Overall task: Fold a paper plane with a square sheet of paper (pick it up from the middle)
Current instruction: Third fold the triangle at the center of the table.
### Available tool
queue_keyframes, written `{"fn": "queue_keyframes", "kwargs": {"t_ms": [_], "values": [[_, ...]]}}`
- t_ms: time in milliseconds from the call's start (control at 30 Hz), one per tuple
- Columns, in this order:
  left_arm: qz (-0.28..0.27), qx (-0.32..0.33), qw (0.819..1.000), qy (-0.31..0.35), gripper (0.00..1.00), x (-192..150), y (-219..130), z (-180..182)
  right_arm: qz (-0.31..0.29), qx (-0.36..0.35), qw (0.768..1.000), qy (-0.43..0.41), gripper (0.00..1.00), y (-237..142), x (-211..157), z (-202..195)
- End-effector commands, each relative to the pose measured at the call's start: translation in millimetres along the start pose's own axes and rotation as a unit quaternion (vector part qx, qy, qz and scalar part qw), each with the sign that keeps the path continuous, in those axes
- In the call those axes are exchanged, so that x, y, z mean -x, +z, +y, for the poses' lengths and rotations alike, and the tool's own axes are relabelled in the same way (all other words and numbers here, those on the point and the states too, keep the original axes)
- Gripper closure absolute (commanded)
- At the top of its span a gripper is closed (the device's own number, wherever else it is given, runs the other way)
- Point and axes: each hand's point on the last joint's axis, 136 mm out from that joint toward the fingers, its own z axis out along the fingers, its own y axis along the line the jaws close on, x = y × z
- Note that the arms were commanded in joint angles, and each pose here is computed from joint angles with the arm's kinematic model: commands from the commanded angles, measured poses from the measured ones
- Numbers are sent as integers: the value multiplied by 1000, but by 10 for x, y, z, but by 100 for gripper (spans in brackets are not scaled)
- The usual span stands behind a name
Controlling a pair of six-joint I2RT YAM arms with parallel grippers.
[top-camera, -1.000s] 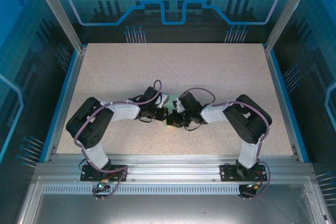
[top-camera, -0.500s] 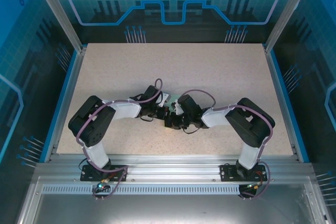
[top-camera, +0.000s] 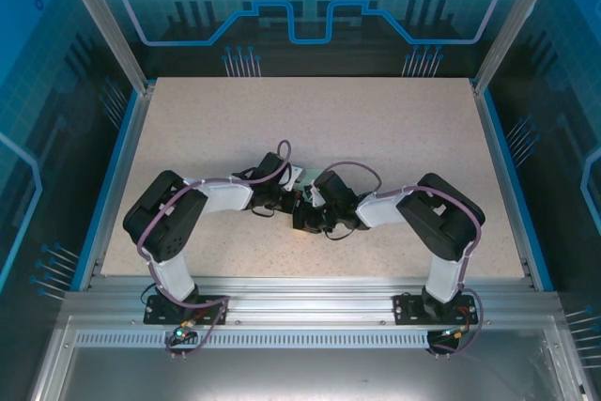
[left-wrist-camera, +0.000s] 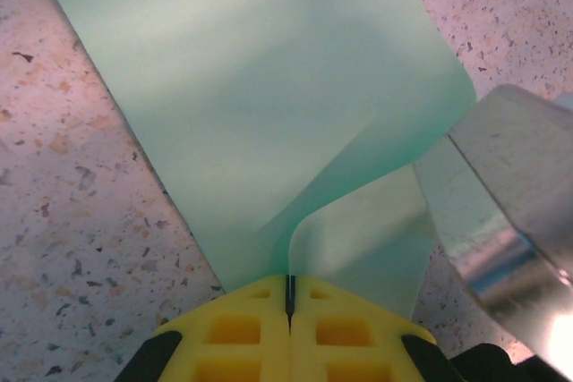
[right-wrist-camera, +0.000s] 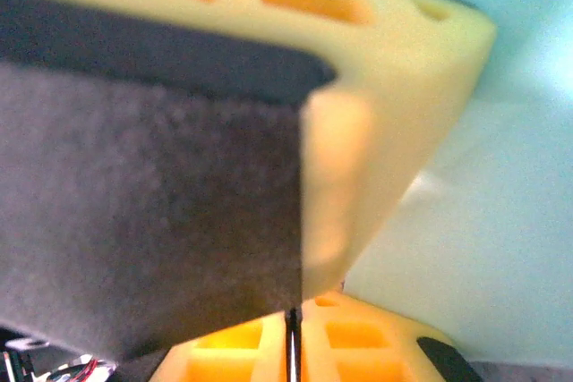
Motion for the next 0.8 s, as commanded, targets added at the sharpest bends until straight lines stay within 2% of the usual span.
{"fn": "queue_keyframes", "kwargs": {"t_ms": [0, 167, 367, 600, 767], "values": [[39, 12, 999, -4, 98, -198, 74, 110, -31, -11, 999, -19, 89, -232, 106, 101], [39, 12, 999, -2, 98, -196, 75, 107, -55, -12, 998, -14, 88, -422, 242, 57], [40, 12, 999, -4, 97, -194, 79, 112, -30, -1, 1000, -2, 89, -223, 205, 48], [42, 12, 999, -4, 98, -203, 78, 113, 0, -42, 999, 26, 89, -56, 108, -235], [45, 7, 999, -5, 97, -215, 75, 95, -28, -46, 998, 25, 88, -269, 244, -238]]}}
